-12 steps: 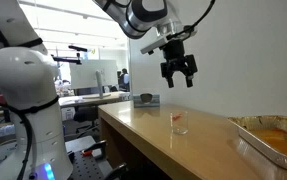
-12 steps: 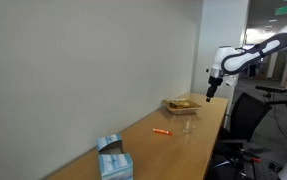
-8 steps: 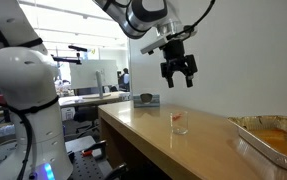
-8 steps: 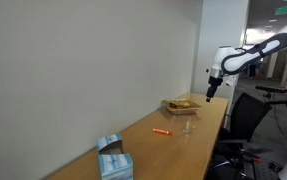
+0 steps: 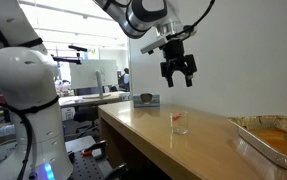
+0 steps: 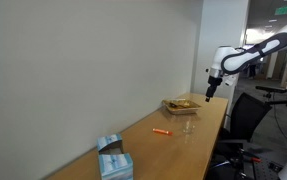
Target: Put the pen in the glass cup
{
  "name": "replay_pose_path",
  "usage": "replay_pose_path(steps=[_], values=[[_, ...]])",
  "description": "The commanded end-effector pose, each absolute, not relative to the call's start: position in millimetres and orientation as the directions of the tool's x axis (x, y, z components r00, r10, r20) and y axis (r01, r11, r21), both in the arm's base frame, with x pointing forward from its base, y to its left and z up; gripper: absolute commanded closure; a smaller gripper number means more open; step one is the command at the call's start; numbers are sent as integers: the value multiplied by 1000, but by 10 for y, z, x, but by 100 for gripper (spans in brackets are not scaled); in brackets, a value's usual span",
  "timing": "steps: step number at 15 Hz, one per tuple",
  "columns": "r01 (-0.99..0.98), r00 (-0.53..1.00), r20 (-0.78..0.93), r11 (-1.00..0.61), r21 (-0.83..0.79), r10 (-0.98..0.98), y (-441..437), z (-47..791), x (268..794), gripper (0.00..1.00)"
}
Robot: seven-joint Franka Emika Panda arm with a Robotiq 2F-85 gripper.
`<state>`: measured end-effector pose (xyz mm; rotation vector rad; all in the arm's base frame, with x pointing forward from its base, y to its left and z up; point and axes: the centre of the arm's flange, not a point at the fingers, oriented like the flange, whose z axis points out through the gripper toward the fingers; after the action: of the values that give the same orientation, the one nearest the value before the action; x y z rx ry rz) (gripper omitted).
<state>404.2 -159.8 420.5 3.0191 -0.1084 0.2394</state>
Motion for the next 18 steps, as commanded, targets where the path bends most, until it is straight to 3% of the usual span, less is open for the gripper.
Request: replay_pose_path(steps=[1, 8, 18], values=[[-52, 986, 163, -995, 89, -37, -1428, 4306, 4287, 0], [123, 977, 172, -992, 40, 128, -501, 4177, 5292, 0], [227, 969, 91, -974, 28, 228, -15, 3040, 6495, 0]])
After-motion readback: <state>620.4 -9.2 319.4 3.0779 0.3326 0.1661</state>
